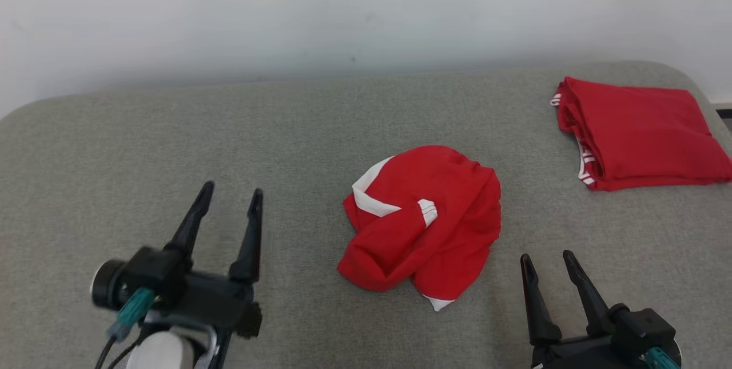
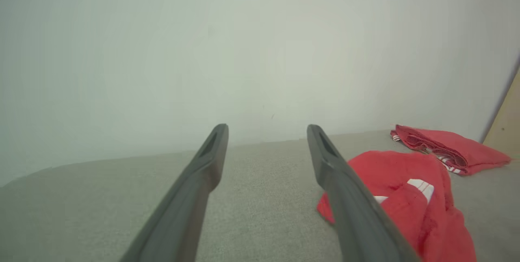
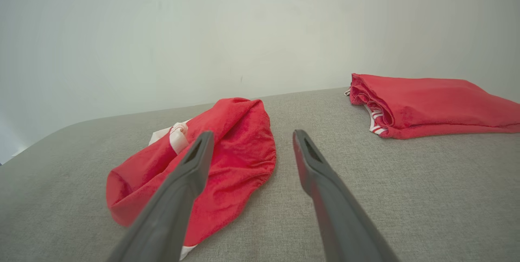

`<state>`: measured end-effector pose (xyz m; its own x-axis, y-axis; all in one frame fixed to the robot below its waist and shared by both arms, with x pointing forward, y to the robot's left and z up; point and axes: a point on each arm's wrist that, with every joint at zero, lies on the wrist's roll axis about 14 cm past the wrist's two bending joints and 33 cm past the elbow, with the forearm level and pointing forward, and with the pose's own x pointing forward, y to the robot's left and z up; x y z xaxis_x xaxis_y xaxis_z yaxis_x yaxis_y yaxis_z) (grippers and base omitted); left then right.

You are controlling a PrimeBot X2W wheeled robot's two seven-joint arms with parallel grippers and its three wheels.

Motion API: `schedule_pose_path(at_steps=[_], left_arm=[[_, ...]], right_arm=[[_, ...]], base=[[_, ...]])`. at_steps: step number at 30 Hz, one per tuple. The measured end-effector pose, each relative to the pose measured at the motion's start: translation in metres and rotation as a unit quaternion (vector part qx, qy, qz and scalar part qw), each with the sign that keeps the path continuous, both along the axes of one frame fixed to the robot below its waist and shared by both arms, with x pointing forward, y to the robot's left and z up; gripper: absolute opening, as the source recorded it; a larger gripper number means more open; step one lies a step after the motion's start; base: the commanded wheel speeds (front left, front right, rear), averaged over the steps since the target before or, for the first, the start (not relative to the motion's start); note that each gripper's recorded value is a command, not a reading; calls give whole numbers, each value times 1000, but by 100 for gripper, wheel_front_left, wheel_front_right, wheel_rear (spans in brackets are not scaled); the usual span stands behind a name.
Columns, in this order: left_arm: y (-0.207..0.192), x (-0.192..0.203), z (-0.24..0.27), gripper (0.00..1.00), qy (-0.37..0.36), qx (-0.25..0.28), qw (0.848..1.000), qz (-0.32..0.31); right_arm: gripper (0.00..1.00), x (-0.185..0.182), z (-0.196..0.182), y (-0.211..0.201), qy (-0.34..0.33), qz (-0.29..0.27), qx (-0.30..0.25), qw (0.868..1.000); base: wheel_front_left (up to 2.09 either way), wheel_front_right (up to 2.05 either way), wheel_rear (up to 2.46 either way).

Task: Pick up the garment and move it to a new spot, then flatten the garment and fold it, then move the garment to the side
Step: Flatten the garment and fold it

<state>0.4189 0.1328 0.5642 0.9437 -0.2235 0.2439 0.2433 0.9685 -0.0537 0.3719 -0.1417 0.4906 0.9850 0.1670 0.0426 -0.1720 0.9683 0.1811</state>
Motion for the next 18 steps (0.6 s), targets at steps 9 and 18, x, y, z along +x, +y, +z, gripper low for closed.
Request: schedule_pose_path(at_steps=[9, 18], left_arm=[[-98, 40, 12, 100, 2, 37, 988, -147], [-164, 45, -37, 100, 76, 85, 961, -251]], right_arm=[[100, -1, -5, -25, 9, -41, 4, 999], [100, -6, -11, -54, 21, -88, 5, 996]], base=[[0, 0, 0], [0, 0, 0]])
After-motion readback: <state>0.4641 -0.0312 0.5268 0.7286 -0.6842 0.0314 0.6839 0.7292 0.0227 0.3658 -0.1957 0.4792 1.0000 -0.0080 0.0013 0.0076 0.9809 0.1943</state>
